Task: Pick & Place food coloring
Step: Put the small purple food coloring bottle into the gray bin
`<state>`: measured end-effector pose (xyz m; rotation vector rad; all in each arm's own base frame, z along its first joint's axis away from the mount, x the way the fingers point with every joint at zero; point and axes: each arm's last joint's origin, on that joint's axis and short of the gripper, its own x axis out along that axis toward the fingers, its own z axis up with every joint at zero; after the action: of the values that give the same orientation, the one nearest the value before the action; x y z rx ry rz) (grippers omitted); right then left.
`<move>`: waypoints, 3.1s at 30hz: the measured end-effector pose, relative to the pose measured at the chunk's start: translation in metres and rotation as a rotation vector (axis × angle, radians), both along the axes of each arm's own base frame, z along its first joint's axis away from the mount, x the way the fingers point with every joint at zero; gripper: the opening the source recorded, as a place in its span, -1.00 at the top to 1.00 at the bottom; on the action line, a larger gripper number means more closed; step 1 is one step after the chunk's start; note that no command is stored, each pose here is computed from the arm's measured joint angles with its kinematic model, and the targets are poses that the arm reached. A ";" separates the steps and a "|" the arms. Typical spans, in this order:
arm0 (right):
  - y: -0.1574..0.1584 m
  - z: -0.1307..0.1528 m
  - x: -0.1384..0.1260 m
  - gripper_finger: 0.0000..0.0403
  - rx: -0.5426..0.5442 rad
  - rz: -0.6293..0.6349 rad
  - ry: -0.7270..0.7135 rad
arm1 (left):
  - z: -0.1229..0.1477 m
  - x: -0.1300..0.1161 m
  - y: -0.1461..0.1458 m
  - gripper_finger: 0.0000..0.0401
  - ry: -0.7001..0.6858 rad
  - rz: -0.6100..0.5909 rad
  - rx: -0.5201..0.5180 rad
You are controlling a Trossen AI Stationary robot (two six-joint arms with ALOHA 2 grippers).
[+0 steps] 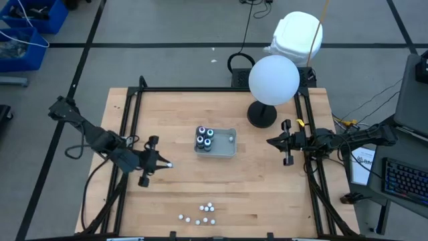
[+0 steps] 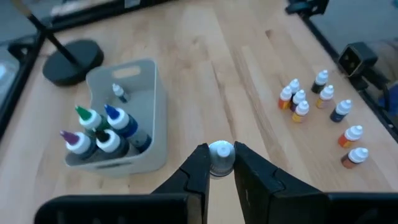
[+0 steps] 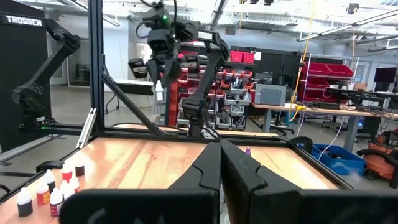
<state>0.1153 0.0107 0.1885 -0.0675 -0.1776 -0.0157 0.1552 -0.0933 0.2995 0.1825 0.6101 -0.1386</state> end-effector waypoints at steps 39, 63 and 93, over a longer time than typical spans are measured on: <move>0.000 0.000 0.000 1.00 -0.007 -0.001 0.000 | -0.002 0.078 0.028 0.70 -0.041 0.169 -0.117; 0.000 -0.001 0.000 1.00 -0.010 -0.002 0.007 | -0.053 0.270 0.086 0.70 0.232 0.281 -0.023; 0.000 0.000 0.000 1.00 -0.026 -0.004 0.003 | -0.121 0.294 0.098 0.70 0.291 0.358 -0.036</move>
<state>0.1154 0.0107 0.1882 -0.0938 -0.1742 -0.0175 0.4489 0.0044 0.1781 0.0156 0.9194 0.1734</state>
